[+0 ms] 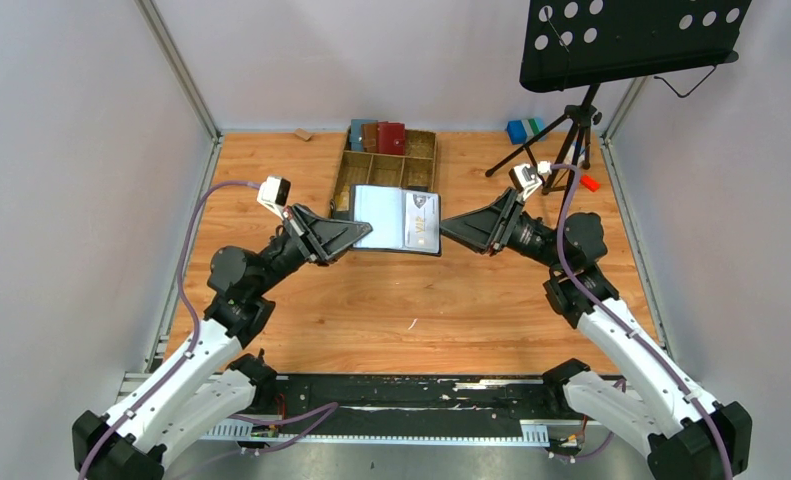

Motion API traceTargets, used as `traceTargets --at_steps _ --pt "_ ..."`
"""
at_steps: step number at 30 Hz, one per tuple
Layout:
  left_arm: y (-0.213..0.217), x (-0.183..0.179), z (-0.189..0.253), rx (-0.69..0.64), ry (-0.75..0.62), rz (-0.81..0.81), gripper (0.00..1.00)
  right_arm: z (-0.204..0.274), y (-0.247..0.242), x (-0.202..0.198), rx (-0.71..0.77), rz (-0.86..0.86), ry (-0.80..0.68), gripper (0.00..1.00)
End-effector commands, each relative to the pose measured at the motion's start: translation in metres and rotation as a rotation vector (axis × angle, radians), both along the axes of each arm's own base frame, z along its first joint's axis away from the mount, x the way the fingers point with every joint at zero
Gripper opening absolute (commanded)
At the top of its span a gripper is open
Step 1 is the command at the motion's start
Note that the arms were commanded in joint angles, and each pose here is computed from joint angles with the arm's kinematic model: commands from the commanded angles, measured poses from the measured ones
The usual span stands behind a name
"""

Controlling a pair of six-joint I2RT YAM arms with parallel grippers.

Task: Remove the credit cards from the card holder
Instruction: Remove the credit card from the card holder.

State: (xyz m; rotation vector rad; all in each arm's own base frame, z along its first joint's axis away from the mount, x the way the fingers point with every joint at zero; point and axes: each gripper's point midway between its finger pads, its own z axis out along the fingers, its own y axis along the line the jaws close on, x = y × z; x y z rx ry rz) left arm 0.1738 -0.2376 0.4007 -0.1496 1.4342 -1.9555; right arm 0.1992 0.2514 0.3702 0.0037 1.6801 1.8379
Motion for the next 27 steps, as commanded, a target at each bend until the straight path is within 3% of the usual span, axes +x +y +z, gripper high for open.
traceTargets --at_steps 1,8,11,16,21,27 --pt "0.005 -0.005 0.024 -0.073 -0.056 -0.004 0.0 0.034 0.001 -0.011 0.073 0.061 -0.051 0.49" --pt "0.004 -0.004 0.029 -0.082 -0.064 -0.015 0.0 0.035 0.003 -0.008 0.057 0.059 -0.044 0.46" --pt "0.002 -0.004 0.032 -0.086 -0.073 -0.026 0.0 0.03 0.005 -0.004 0.016 0.052 -0.025 0.72" --pt "0.001 -0.005 0.036 -0.09 -0.084 -0.04 0.0 0.023 0.005 0.002 0.012 0.035 -0.007 0.75" --pt "0.001 -0.005 0.035 -0.087 -0.086 -0.038 0.0 0.019 0.007 0.005 0.013 0.035 0.008 0.61" --pt "0.002 -0.005 0.029 -0.092 -0.078 -0.031 0.0 0.024 0.006 0.003 0.05 0.044 0.008 0.37"
